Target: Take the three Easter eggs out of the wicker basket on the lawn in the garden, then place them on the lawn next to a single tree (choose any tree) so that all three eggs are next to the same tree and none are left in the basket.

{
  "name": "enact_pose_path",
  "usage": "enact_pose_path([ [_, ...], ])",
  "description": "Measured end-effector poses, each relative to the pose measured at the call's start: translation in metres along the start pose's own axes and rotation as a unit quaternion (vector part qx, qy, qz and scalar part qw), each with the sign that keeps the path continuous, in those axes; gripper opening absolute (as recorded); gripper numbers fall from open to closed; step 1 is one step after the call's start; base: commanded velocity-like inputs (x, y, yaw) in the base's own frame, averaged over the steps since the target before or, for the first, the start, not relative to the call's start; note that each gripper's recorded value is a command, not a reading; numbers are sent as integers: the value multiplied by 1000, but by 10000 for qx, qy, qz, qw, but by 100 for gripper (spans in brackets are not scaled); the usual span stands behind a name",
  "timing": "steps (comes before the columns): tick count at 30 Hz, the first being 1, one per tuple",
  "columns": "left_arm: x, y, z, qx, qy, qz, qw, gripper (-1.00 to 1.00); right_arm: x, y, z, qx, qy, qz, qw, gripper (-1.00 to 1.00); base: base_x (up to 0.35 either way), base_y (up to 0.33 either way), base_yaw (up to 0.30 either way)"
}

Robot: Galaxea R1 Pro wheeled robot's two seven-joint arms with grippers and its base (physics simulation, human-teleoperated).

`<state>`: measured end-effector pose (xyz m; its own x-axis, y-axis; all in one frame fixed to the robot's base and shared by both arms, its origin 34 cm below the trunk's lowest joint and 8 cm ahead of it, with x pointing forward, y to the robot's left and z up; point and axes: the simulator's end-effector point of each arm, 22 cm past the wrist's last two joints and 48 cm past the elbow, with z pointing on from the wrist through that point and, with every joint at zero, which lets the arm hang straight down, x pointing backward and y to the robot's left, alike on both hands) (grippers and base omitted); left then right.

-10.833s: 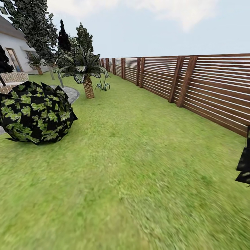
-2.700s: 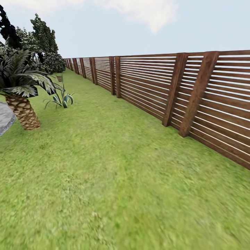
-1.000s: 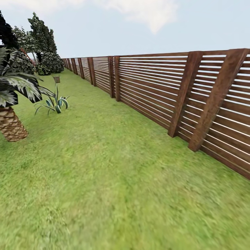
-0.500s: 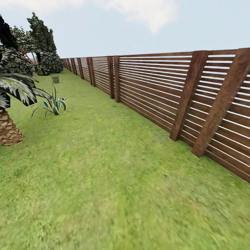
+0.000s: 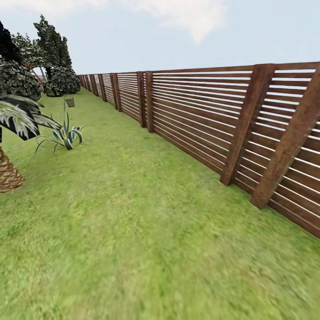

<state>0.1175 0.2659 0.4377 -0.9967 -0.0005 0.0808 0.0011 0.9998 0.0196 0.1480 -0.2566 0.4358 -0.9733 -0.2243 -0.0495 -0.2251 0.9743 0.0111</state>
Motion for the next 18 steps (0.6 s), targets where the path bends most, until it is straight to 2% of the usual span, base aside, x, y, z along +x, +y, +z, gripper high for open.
enact_pose_path([
  [18, 0, 0, 0, 0, 0, -1, 10000, 100, 0, 0, 0, 0, -1, -1, 10000, 100, 325, 0, 0],
])
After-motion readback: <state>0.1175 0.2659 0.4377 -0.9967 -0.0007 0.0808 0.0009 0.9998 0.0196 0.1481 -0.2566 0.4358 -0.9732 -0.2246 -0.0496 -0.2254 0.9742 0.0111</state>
